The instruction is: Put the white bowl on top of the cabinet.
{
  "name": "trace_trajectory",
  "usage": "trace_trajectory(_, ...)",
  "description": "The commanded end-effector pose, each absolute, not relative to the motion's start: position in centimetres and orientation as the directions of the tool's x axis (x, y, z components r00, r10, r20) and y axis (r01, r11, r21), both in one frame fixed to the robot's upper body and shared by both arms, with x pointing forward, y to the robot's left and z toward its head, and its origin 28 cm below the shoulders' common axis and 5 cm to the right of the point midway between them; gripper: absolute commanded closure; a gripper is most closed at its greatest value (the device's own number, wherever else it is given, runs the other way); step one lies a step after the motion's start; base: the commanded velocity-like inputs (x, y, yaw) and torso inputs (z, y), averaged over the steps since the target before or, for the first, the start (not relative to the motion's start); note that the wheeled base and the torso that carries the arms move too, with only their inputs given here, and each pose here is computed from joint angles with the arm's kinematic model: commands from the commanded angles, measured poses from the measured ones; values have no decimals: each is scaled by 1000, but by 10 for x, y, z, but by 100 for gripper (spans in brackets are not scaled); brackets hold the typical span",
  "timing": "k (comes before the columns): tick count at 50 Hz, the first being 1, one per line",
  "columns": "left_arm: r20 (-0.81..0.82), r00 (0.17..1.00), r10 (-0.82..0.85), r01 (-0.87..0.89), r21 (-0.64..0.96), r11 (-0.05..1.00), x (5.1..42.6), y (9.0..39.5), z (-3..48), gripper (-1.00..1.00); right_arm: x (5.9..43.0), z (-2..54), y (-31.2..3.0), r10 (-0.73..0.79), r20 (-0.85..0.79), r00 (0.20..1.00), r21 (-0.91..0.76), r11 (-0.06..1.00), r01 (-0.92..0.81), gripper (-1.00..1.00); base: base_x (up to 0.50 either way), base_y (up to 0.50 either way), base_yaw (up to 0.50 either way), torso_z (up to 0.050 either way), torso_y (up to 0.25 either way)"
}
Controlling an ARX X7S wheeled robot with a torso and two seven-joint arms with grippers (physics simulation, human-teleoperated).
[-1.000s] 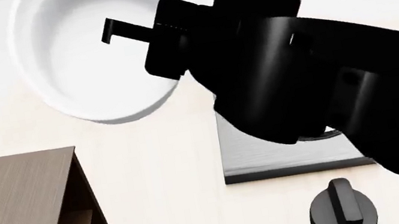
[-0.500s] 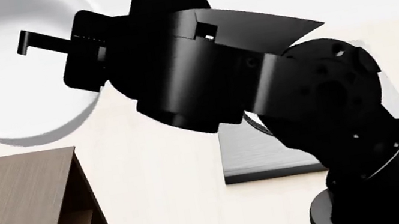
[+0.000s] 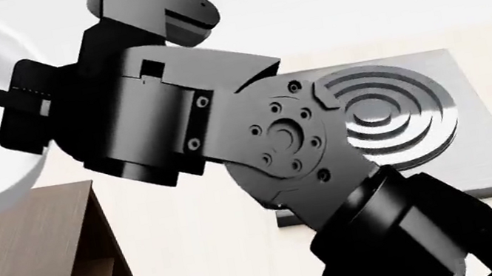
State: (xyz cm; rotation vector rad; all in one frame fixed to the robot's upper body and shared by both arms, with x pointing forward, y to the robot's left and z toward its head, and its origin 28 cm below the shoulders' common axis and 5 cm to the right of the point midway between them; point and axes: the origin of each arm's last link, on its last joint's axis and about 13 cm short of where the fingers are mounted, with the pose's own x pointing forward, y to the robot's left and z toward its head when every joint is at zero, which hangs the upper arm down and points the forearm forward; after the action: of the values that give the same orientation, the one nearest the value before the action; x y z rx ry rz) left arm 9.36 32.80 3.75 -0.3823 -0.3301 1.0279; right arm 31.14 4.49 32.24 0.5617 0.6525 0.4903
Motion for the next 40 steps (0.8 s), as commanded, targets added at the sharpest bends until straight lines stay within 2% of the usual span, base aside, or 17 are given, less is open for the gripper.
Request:
trace_trajectory(1,85,479,874,-760,-458,461,94,328,37,-100,318,318,62,611,-414,675,668,707,-230,100,0,0,0,0,0)
trace_trajectory(11,86,480,873,-760,-457,462,94,328,37,-100,320,316,71,582,-457,673,639,741,-207,100,0,0,0,0,1)
trace_trajectory(20,86,479,874,-760,-457,462,94,328,37,-100,308,316,72,584,-480,655,639,744,-196,100,0,0,0,0,1)
trace_trajectory(25,87,481,872,-760,-455,465,94,327,38,-100,312,312,70,541,-502,675,618,770,-157,100,0,0,0,2,2)
trace_trajectory(40,89,483,871,-760,-453,467,95,327,38,-100,309,297,75,528,-546,651,567,804,-177,100,0,0,0,0,1)
